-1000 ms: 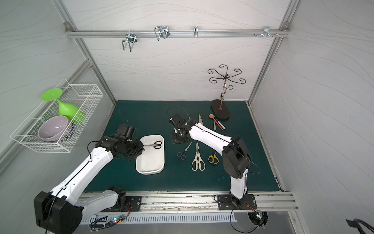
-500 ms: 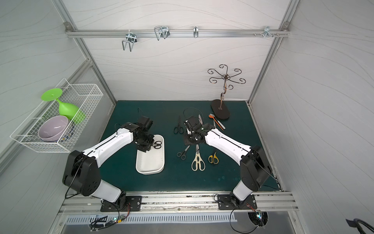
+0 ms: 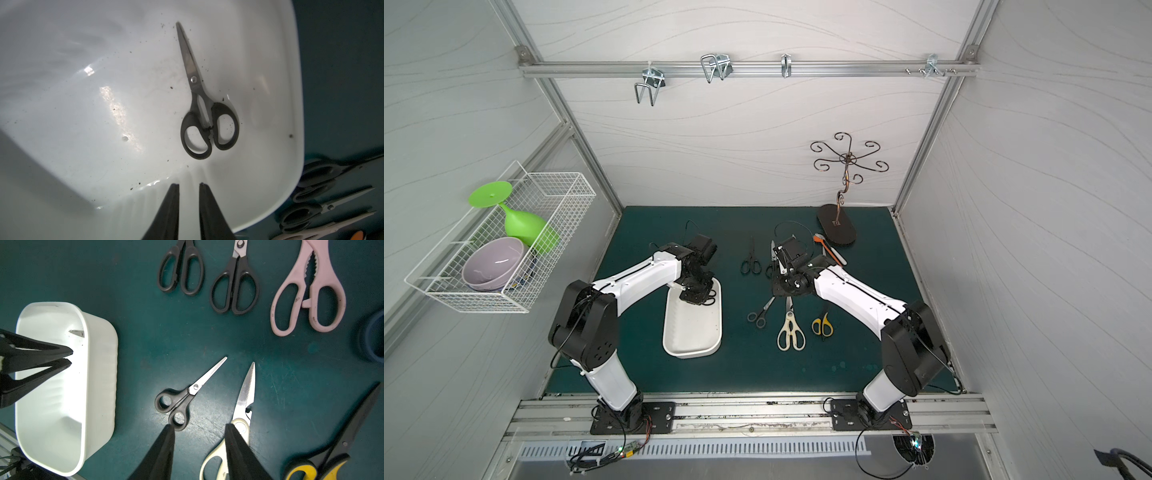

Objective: Take the scissors out of the storage box
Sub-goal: Pick up the scissors from the storage box.

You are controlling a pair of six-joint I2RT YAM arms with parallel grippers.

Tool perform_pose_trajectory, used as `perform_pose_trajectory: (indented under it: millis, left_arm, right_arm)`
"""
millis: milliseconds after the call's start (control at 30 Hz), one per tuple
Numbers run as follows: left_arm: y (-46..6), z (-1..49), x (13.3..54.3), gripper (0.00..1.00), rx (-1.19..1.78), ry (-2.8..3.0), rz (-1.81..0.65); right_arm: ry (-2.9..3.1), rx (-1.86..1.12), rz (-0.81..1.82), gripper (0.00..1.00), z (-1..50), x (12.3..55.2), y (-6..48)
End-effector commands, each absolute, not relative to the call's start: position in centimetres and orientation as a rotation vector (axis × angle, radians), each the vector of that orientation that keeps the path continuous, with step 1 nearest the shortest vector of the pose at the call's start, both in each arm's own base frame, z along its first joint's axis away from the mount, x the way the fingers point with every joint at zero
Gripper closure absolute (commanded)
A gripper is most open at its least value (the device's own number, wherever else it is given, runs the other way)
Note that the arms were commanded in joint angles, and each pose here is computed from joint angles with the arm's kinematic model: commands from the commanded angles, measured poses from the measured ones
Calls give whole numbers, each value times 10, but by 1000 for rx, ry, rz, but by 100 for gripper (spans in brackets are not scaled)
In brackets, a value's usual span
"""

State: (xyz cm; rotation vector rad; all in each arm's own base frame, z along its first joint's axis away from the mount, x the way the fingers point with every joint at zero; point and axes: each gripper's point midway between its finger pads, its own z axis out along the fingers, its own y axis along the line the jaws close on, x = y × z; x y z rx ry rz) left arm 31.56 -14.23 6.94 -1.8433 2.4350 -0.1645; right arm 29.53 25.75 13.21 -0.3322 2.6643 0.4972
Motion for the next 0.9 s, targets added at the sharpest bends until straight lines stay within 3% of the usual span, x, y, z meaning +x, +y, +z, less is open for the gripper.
perform_pose_trajectory:
  millis: [0, 867]
  left_arm:
    - [-143, 60, 321, 78, -1851, 2413, -140]
    - [-142, 19, 305, 78, -1925, 2440, -24]
  right_arm:
    - [2636, -326, 534, 55, 140, 296, 257]
    - [2658, -323, 507, 55, 129, 293, 246]
